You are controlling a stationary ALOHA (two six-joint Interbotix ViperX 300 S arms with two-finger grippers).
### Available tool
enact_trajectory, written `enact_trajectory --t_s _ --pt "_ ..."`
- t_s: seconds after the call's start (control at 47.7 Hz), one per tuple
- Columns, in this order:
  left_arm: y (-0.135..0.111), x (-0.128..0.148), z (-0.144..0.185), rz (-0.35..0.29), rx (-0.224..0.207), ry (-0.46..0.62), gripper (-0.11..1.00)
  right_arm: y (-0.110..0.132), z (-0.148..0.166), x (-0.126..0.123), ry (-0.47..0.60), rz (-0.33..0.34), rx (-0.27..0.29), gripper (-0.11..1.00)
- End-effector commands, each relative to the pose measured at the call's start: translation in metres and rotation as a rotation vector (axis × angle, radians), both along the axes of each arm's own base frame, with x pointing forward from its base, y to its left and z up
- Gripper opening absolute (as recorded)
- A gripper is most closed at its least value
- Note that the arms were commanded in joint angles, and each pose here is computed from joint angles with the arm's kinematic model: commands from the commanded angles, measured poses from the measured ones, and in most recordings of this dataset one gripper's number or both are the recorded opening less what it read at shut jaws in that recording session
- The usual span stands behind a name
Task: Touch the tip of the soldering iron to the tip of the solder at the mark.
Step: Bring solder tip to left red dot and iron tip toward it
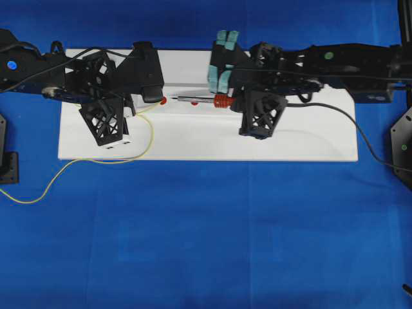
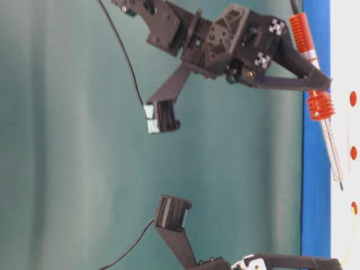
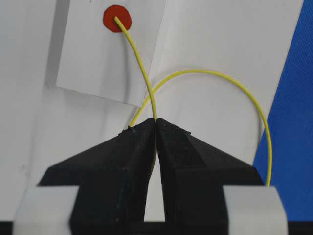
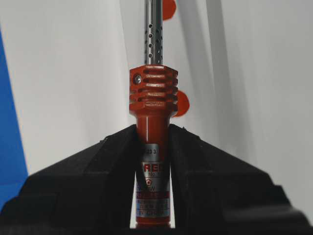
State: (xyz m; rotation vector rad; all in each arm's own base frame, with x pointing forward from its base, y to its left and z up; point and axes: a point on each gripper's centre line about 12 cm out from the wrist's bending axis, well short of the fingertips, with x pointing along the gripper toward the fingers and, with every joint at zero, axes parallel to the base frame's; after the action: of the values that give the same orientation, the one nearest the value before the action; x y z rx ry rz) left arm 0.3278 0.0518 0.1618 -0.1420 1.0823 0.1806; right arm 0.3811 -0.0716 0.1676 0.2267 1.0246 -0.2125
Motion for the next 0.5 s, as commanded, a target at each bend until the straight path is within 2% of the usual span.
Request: enact_trajectory --t_s 0.0,0.483 --pt "0.002 0.0057 0.0103 0.002 0.005 -0.027 0.03 -0.0019 0.012 0.0104 -0.03 0.008 -0.015 0.06" --pt "0.0018 0.005 0.009 0.004 0.001 -0.014 0.03 -0.0009 0.004 0.016 -0.012 0.018 -0.017 0.06"
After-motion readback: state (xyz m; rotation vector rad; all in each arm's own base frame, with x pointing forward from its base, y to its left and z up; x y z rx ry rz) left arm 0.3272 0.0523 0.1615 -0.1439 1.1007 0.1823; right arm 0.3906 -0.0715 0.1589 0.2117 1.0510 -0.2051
